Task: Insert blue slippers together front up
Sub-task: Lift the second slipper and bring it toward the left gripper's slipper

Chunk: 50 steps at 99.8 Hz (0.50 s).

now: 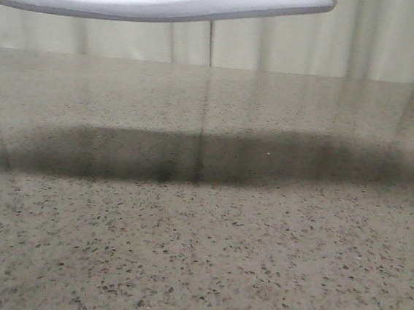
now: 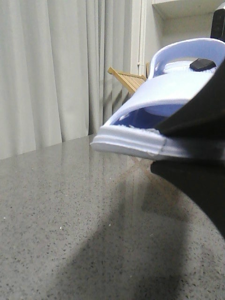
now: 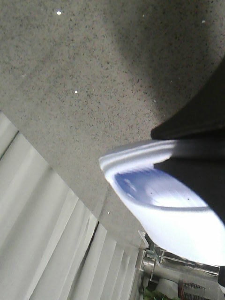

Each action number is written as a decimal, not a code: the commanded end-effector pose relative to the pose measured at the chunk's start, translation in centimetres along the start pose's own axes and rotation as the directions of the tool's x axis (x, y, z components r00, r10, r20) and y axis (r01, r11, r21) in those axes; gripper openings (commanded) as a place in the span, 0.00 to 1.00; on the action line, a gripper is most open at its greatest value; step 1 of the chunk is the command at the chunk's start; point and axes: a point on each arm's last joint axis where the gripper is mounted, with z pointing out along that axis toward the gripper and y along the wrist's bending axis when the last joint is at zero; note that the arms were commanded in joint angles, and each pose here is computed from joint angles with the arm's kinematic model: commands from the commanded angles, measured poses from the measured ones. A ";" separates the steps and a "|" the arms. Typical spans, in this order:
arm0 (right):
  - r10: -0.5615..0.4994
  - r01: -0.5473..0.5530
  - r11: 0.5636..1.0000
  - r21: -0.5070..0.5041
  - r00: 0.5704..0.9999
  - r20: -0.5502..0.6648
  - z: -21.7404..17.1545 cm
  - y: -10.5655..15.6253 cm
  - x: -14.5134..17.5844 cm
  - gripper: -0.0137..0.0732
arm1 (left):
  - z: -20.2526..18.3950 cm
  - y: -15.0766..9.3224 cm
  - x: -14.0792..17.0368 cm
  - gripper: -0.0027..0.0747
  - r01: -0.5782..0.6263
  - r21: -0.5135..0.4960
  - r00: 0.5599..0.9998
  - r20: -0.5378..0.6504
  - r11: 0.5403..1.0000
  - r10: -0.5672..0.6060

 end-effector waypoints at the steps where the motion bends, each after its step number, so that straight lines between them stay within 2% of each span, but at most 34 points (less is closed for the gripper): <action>1: 0.015 -0.014 0.998 -0.066 1.000 0.017 -0.3 1.2 -0.5 0.03 | -0.1 -2.0 0.3 0.06 0.032 0.137 0.998 -0.054 0.990 -0.024; 18: 0.014 -0.016 0.997 -0.078 1.000 -0.028 -0.3 1.3 -0.1 0.03 | -0.2 -2.5 0.5 0.06 0.059 0.198 0.996 -0.079 0.978 -0.043; 50: 0.019 -0.023 0.996 -0.082 0.999 -0.047 -0.3 1.2 0.1 0.03 | -0.3 -3.7 0.7 0.06 0.038 0.243 0.992 -0.125 0.969 -0.008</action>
